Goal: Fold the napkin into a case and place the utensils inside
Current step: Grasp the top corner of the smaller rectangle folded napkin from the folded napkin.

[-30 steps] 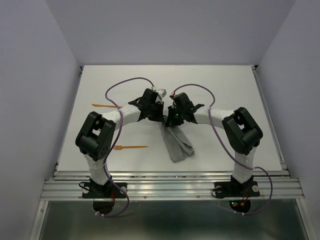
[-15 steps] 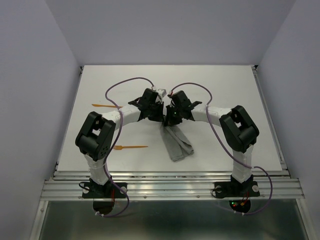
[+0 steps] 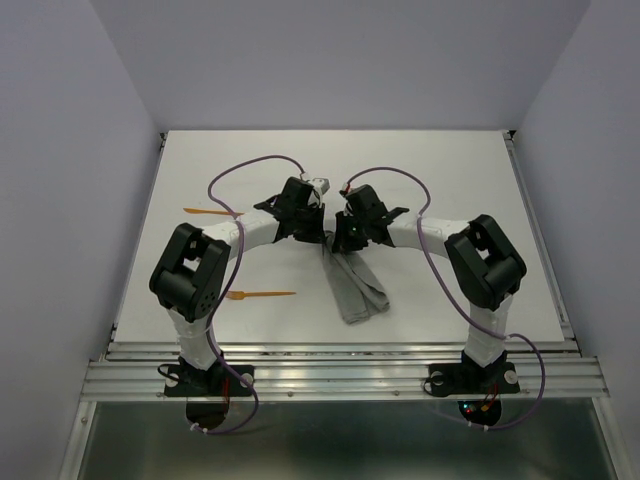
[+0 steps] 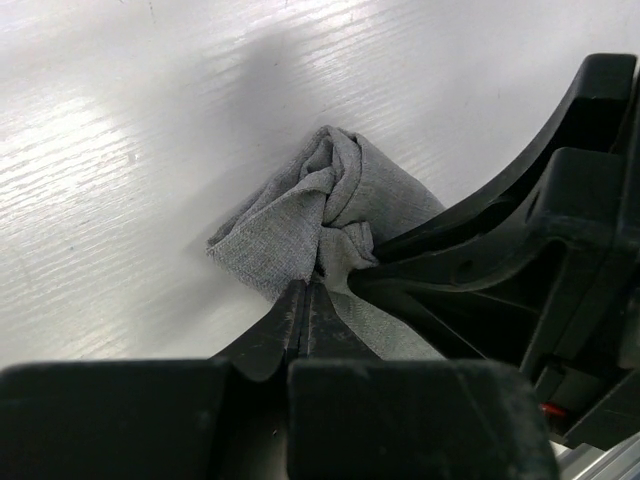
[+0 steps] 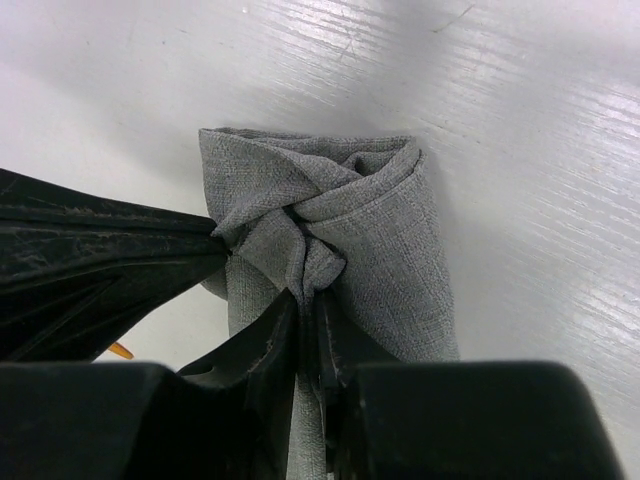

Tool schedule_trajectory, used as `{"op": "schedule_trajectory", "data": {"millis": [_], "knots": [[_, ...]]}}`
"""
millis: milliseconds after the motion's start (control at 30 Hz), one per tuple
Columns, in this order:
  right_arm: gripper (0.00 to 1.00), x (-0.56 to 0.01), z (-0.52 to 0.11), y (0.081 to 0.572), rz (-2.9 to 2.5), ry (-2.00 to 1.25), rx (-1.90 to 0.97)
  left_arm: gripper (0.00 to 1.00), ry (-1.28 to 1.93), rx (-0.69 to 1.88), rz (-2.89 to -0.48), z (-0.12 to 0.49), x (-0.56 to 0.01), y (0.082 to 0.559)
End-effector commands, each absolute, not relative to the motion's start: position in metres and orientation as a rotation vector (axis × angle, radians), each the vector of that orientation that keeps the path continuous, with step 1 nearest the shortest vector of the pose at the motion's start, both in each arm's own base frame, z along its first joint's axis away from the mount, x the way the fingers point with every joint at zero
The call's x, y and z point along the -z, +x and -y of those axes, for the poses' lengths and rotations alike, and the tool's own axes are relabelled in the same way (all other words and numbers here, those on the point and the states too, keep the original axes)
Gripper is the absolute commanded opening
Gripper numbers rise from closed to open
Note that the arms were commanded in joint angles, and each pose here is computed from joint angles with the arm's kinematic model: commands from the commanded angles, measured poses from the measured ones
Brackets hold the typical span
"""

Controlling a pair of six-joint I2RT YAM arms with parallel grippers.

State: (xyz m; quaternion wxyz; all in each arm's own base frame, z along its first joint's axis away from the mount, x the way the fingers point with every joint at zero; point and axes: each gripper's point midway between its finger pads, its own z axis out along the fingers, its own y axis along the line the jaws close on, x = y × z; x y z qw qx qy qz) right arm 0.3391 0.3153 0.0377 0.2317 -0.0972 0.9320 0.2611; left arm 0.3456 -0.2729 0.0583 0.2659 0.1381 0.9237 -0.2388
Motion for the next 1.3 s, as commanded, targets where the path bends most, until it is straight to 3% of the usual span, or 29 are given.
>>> {"op": "schedule_trajectory", "data": {"millis": [0, 267, 1000, 1100, 1267], "knots": [[0.20, -0.064, -0.324, 0.351, -2.459, -0.275, -0.749, 0.00, 0.385, 0.678, -2.432, 0.273, -0.077, 0.350], [0.35, -0.074, -0.328, 0.356, -2.432, -0.265, -0.768, 0.00, 0.395, 0.700, -2.433, 0.276, -0.077, 0.349], [0.36, -0.089, -0.334, 0.365, -2.376, -0.213, -0.801, 0.00, 0.418, 0.715, -2.448, 0.277, -0.072, 0.345], [0.34, -0.086, -0.334, 0.366, -2.383, -0.203, -0.802, 0.00, 0.422, 0.719, -2.445, 0.278, -0.073, 0.345], [0.09, -0.084, -0.334, 0.368, -2.382, -0.179, -0.799, 0.00, 0.423, 0.717, -2.450, 0.277, -0.072, 0.344]]}}
